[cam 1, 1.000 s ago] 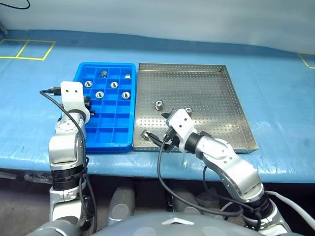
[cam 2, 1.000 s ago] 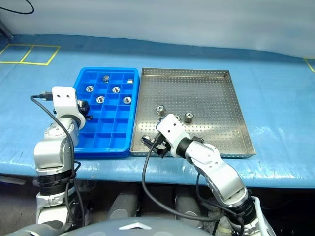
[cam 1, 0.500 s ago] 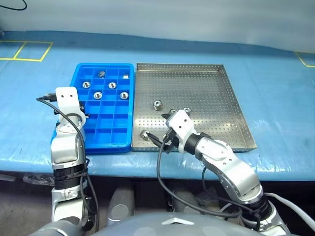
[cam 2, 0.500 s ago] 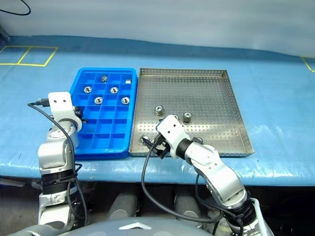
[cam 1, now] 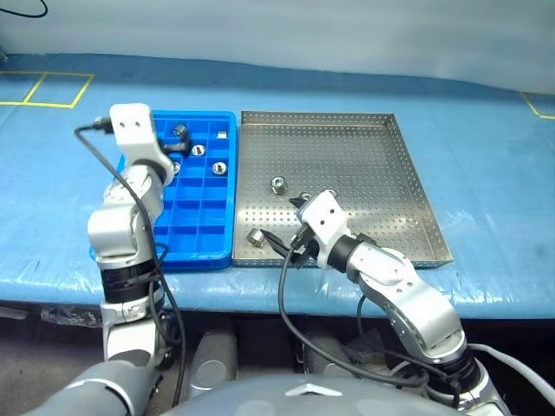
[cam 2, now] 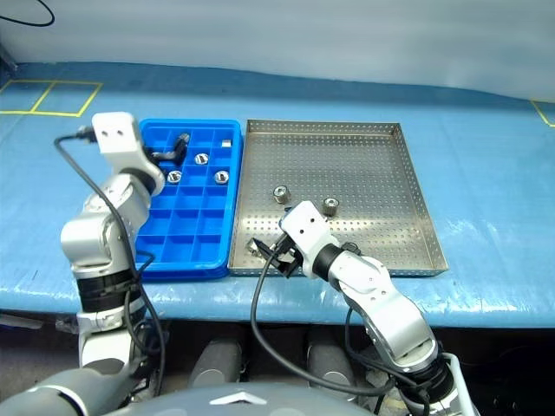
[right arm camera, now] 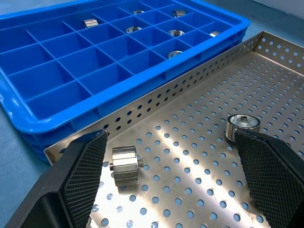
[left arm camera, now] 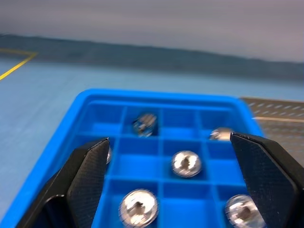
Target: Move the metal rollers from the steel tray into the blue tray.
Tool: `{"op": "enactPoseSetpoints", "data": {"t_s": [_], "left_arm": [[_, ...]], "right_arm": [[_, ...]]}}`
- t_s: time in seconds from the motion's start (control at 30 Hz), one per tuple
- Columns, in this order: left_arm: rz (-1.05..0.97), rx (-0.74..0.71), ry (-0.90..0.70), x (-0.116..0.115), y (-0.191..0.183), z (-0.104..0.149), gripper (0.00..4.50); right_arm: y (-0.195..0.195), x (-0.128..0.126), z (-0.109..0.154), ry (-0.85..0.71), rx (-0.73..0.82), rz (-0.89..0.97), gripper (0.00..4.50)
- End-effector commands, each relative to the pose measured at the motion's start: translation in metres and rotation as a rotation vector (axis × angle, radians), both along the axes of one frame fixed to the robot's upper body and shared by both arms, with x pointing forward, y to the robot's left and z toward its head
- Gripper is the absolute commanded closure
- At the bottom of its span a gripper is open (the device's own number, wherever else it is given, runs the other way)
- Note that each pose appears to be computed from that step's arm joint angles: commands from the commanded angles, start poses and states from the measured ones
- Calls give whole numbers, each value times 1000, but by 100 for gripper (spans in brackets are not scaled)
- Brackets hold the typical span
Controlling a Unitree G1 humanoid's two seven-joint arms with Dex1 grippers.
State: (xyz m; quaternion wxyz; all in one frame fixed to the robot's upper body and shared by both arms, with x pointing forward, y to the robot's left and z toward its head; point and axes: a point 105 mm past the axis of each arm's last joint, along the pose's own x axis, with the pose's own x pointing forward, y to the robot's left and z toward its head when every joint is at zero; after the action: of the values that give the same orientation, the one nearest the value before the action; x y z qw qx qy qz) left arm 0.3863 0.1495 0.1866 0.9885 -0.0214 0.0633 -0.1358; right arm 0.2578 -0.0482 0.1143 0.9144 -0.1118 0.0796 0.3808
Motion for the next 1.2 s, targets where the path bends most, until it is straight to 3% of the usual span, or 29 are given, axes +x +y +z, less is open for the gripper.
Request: {"op": "enactPoseSetpoints", "data": {"t_s": [0.03, 0.1, 0.27, 0.5, 0.9, 1.0, 1.2], "left_arm": [[-329, 19, 127, -3, -51, -16, 3], [-473, 37, 217, -9, -70, -29, 3], [-602, 135, 340, -9, -90, -59, 3], [-518, 306, 302, 12, -93, -79, 3], [-462, 346, 341, 19, -94, -106, 3], [-456, 328, 343, 19, -94, -108, 60], [-417, 267, 305, 20, -87, -96, 260]], "right_arm": [[-3, 0, 11, -34, 21, -24, 0], [-4, 0, 11, -32, 26, -36, 0], [-7, 0, 9, -25, 32, -69, 0], [-11, -2, 8, -20, 42, -110, 0], [-12, 0, 7, -22, 44, -121, 0], [-12, 0, 7, -23, 44, -123, 0], [-13, 0, 6, -20, 42, -127, 0]]}}
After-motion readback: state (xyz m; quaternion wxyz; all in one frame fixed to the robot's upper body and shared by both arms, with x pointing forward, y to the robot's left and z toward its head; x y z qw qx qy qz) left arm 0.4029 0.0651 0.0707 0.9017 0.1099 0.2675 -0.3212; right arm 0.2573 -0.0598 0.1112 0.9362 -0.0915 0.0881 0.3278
